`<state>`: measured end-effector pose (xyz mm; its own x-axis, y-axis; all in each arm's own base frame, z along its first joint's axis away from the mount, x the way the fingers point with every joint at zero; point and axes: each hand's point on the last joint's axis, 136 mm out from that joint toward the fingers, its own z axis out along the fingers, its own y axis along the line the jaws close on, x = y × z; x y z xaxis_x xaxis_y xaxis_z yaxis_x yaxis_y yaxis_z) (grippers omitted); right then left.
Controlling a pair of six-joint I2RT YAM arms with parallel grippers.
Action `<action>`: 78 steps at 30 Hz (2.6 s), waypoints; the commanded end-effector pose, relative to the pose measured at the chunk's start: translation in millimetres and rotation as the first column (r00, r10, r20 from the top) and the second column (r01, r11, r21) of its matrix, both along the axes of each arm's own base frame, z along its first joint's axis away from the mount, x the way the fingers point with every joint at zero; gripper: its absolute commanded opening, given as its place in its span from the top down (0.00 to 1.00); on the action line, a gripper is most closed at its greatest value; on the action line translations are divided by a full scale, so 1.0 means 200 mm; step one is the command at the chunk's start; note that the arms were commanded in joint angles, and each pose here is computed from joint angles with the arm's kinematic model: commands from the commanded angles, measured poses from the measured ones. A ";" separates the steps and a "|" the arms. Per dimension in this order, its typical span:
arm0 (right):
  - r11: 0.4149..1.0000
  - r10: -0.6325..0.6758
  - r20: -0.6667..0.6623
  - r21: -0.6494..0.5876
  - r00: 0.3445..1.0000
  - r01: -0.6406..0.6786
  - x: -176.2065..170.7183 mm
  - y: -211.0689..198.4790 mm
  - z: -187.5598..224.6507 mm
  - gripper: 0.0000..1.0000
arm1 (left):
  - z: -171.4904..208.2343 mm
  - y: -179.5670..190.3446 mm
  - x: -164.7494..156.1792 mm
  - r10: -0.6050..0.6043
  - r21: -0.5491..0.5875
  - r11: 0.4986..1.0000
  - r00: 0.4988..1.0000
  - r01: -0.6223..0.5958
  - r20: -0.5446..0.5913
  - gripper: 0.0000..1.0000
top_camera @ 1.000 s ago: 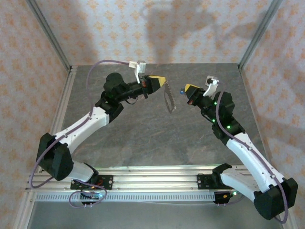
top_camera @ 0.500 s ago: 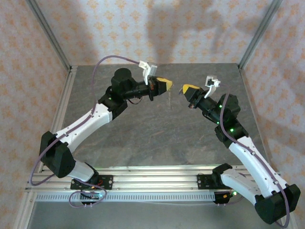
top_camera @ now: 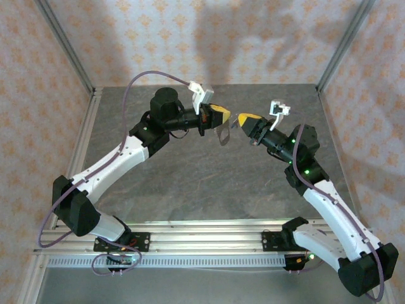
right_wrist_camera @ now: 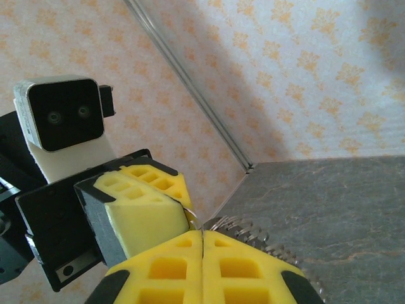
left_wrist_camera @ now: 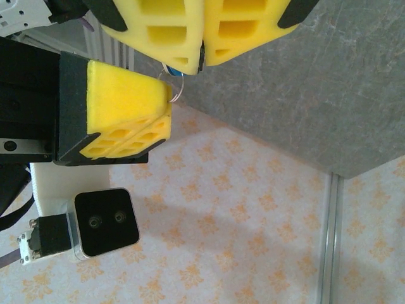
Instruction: Put the keys on the keyring
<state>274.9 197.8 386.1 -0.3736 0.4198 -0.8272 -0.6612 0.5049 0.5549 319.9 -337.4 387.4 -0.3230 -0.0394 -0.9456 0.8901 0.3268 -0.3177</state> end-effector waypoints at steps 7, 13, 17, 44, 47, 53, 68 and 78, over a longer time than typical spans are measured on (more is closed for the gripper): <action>0.996 0.047 0.068 0.067 0.997 -0.052 -0.03 0.02 0.14 1.00 | 0.14 -0.01 -0.06 -0.038 -0.030 0.999 0.996 0.040 0.079 1.00; 0.995 0.054 0.065 0.081 0.996 -0.060 -0.01 0.03 0.14 1.00 | 0.15 -0.03 -0.06 -0.047 -0.029 0.998 0.996 0.050 0.080 1.00; 0.994 0.054 0.068 0.087 0.996 -0.060 -0.01 0.03 0.15 1.00 | 0.15 -0.04 -0.07 -0.057 -0.025 0.998 0.995 0.059 0.079 1.00; 0.999 -0.025 -0.012 0.040 1.000 0.026 0.10 0.01 0.00 1.00 | 0.17 -0.07 -0.10 -0.066 -0.041 0.997 0.993 0.070 0.096 1.00; 0.999 -0.034 -0.032 0.028 0.999 0.035 0.11 0.01 -0.04 1.00 | 0.19 -0.05 -0.10 -0.053 -0.058 0.997 0.993 0.059 0.102 1.00; 0.998 -0.064 -0.065 0.024 0.996 0.066 0.14 -0.03 -0.09 1.00 | 0.22 -0.03 -0.11 -0.028 -0.073 0.997 0.993 0.036 0.119 1.00; 0.998 -0.053 -0.074 0.031 0.996 0.056 0.12 -0.03 -0.11 1.00 | 0.21 -0.01 -0.10 0.000 -0.079 0.997 0.993 0.009 0.119 1.00; 0.997 -0.038 0.016 0.073 0.999 0.037 -0.01 -0.07 0.07 1.00 | 0.17 -0.02 -0.09 -0.007 -0.050 0.999 0.993 0.013 0.116 1.00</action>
